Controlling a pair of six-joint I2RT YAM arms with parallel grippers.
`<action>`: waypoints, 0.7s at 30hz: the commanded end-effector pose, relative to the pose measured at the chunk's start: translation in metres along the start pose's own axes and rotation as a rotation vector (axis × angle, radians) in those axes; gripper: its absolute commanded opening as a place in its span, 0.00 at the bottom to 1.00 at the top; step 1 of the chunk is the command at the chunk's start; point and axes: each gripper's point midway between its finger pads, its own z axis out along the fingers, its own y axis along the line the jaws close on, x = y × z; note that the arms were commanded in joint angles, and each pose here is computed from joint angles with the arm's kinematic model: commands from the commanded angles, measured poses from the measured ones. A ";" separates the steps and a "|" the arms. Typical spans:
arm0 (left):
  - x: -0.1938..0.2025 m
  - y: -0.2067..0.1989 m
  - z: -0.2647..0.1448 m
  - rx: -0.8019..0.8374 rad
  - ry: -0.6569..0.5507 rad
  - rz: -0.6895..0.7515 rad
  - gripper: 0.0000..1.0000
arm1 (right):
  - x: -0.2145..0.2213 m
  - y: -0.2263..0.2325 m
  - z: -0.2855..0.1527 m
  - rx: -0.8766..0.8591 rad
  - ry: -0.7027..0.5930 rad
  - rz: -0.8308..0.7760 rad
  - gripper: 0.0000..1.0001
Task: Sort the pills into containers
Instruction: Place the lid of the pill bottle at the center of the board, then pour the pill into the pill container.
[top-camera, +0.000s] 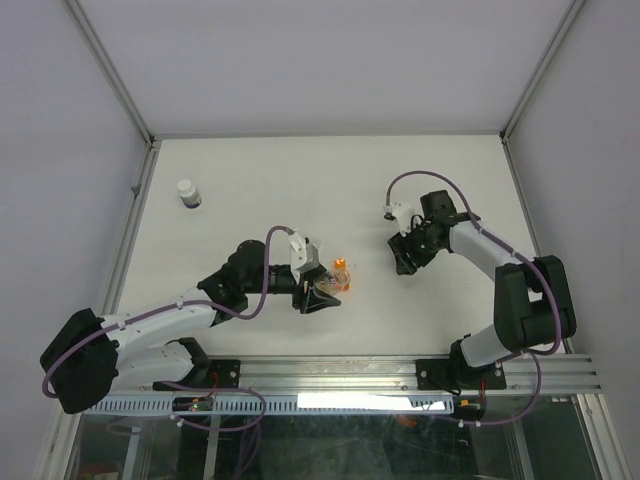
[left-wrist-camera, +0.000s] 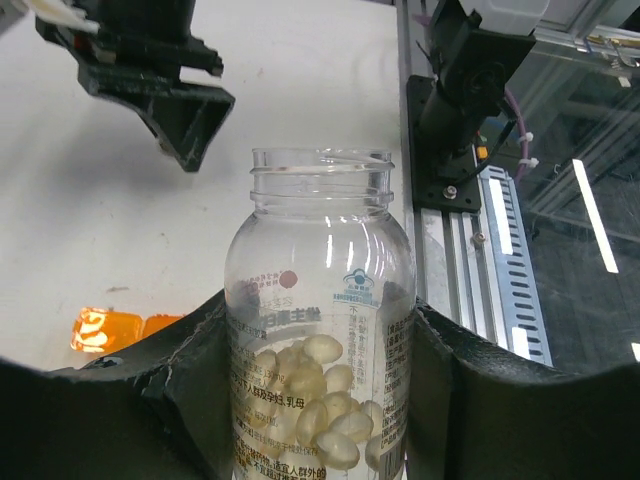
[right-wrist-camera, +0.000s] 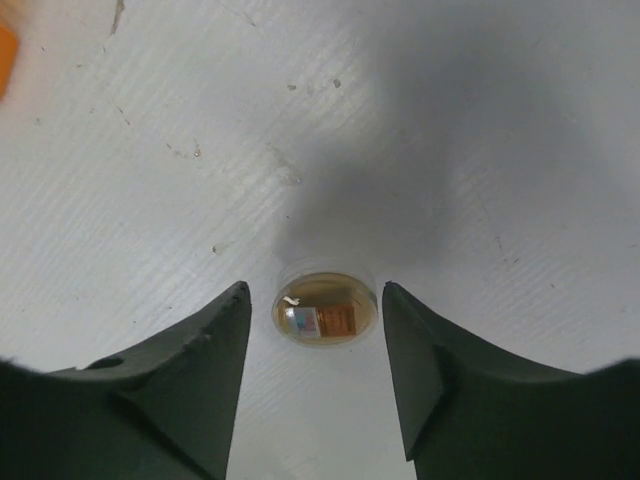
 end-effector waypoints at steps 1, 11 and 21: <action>-0.051 -0.005 -0.005 0.055 -0.172 0.156 0.00 | -0.022 -0.012 -0.011 0.049 -0.057 0.005 0.64; -0.083 0.010 -0.027 -0.069 -0.134 0.087 0.00 | -0.049 0.000 -0.052 -0.010 -0.236 0.002 0.82; -0.066 0.031 -0.061 -0.280 0.141 0.039 0.00 | -0.058 0.006 -0.065 -0.028 -0.296 -0.018 0.82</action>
